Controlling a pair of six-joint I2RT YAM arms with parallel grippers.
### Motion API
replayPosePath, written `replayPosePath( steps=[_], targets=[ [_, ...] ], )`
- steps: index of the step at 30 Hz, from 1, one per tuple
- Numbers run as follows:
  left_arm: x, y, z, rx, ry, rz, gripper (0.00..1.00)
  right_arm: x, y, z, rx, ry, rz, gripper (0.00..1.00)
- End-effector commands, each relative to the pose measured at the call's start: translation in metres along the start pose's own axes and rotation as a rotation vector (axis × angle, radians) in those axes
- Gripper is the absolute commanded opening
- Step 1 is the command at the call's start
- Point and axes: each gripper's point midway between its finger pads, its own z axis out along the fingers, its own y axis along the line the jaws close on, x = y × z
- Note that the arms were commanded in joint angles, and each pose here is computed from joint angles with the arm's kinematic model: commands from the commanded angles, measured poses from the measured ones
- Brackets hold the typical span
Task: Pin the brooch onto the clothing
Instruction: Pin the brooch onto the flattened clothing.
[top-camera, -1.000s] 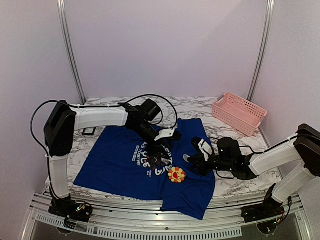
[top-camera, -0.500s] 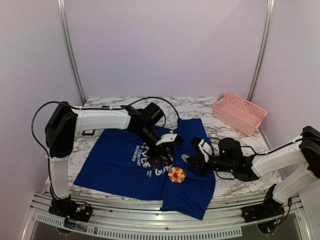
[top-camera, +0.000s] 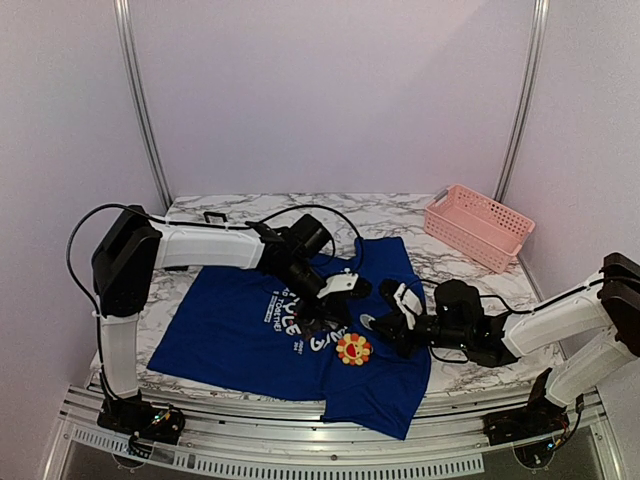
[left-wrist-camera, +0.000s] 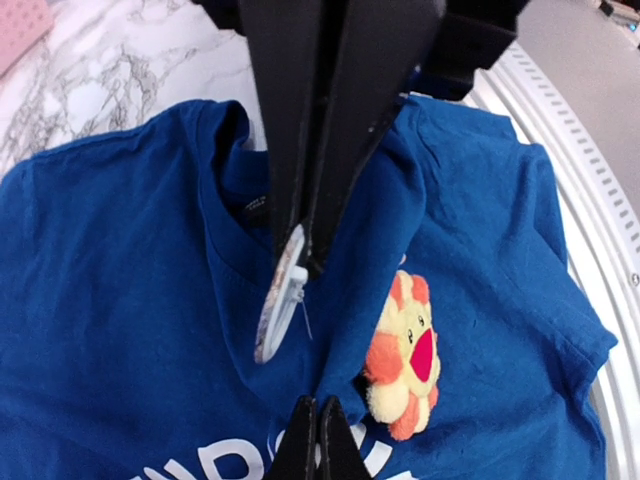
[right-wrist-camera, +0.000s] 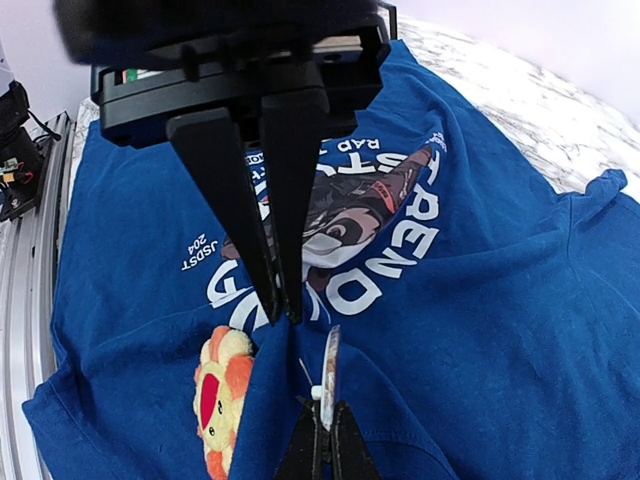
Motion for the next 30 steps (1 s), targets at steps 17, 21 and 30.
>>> replayPosePath(
  steps=[17,21,30],
  targets=[
    [-0.021,0.003,0.001,-0.004,-0.058,-0.125,0.0,-0.009,0.013,-0.002,-0.041,-0.065,-0.011,0.0],
    [-0.022,0.008,0.001,-0.021,-0.065,-0.143,0.0,-0.015,0.024,-0.004,-0.099,-0.095,-0.013,0.0],
    [-0.028,0.007,0.003,-0.019,-0.088,-0.127,0.0,-0.028,0.051,-0.008,-0.265,-0.188,0.013,0.0]
  ],
)
